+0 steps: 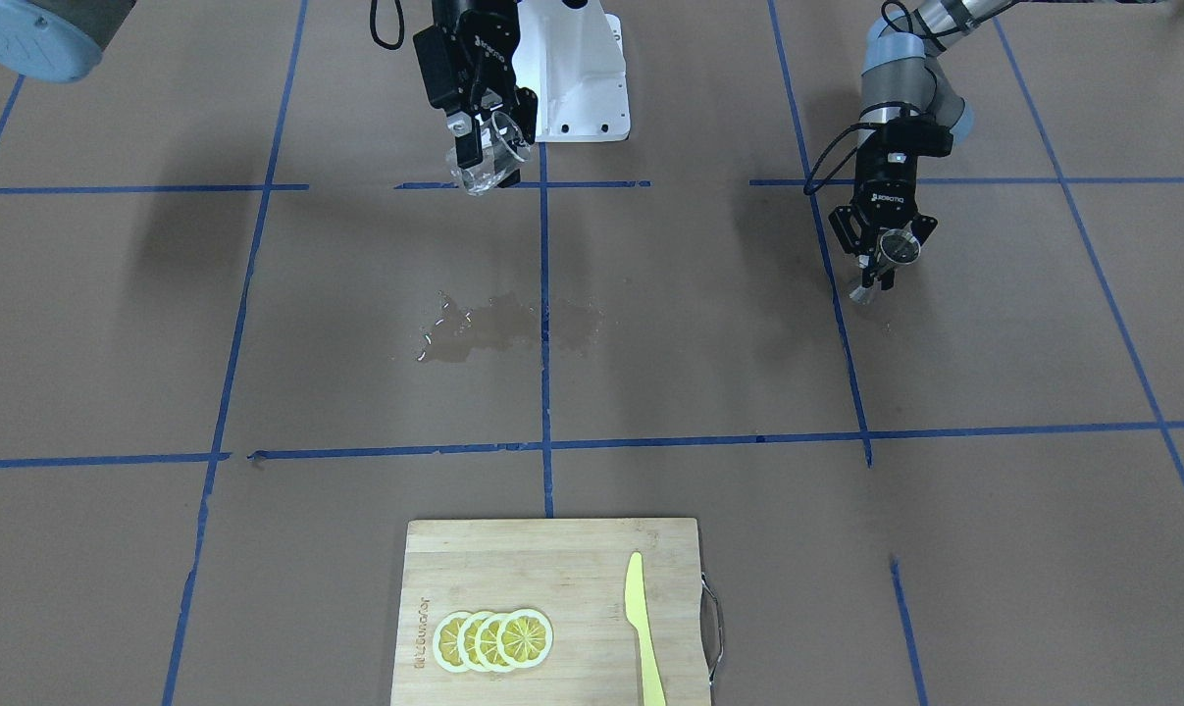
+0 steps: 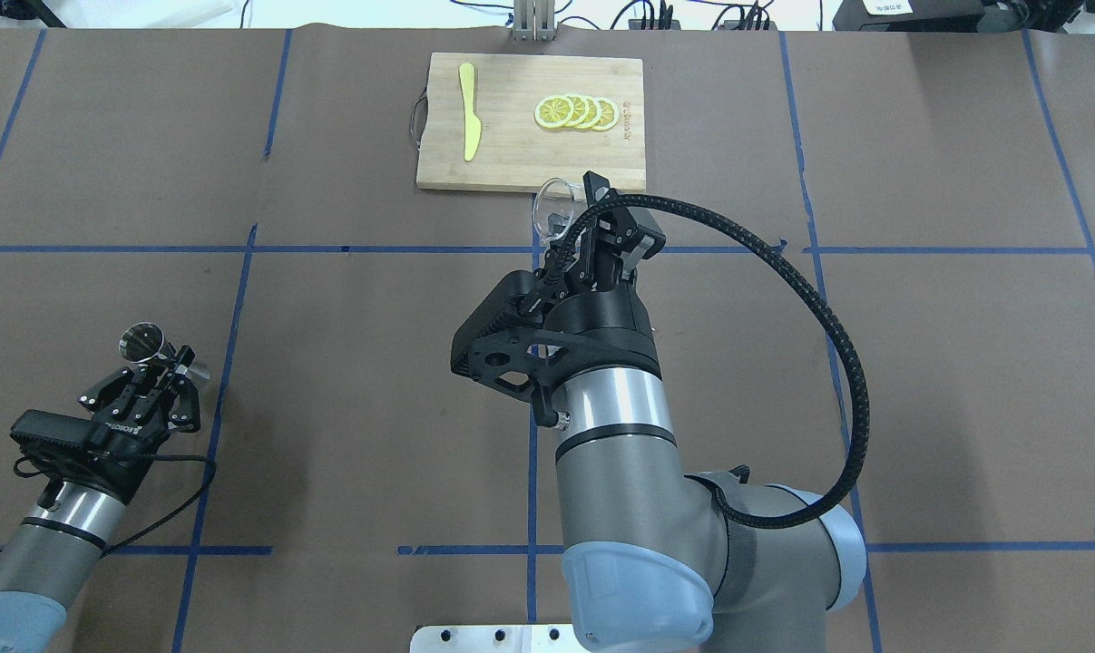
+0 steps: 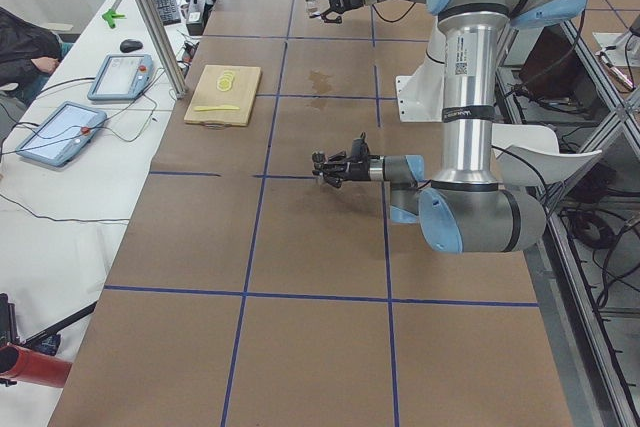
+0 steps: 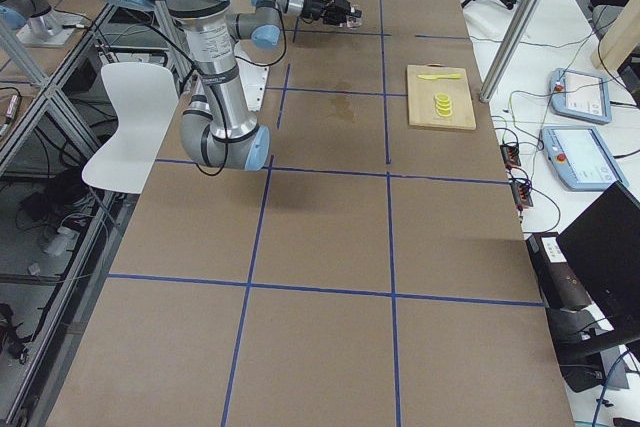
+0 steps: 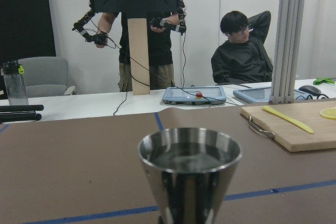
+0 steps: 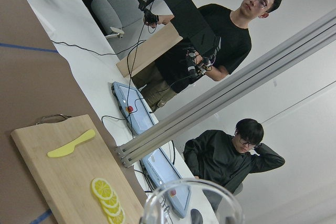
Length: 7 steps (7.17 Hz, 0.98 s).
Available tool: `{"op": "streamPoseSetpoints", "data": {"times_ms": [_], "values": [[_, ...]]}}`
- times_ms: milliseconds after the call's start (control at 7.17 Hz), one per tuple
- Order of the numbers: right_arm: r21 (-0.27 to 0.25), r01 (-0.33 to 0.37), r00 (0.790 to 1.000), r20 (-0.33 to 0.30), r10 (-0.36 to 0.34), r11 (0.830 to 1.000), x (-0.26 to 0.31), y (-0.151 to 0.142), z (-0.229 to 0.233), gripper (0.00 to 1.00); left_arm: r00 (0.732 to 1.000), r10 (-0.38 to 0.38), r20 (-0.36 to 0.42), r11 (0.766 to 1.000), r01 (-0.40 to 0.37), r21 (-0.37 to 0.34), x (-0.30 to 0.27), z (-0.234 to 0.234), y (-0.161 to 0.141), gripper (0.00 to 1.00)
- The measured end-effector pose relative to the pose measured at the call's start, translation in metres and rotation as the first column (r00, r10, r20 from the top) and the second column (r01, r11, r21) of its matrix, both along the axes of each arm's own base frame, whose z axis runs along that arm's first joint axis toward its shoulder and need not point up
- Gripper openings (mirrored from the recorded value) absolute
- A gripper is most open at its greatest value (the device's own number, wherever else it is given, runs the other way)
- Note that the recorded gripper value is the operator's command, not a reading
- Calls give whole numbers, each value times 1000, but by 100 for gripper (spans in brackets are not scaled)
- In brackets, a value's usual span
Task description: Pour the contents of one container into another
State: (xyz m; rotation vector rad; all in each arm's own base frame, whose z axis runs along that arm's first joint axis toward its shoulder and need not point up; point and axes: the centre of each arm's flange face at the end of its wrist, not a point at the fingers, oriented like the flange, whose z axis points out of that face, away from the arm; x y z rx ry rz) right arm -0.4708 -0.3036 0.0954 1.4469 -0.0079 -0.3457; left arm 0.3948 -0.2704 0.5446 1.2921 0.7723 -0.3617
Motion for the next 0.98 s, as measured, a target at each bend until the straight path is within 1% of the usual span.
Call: {"op": "streamPoseSetpoints", "data": {"times_ms": [140, 419, 977], "values": [[0, 0, 1000, 0, 0, 1000, 0, 0, 0, 0, 1000, 5, -1, 1000, -5, 0, 1, 0, 2, 9], [0, 0, 1000, 0, 0, 1000, 0, 0, 0, 0, 1000, 11, -1, 1000, -11, -1, 3, 0, 4, 12], [0, 0, 1000, 0, 0, 1000, 0, 0, 0, 0, 1000, 23, 6, 1000, -23, -3, 6, 6, 7, 15]]}}
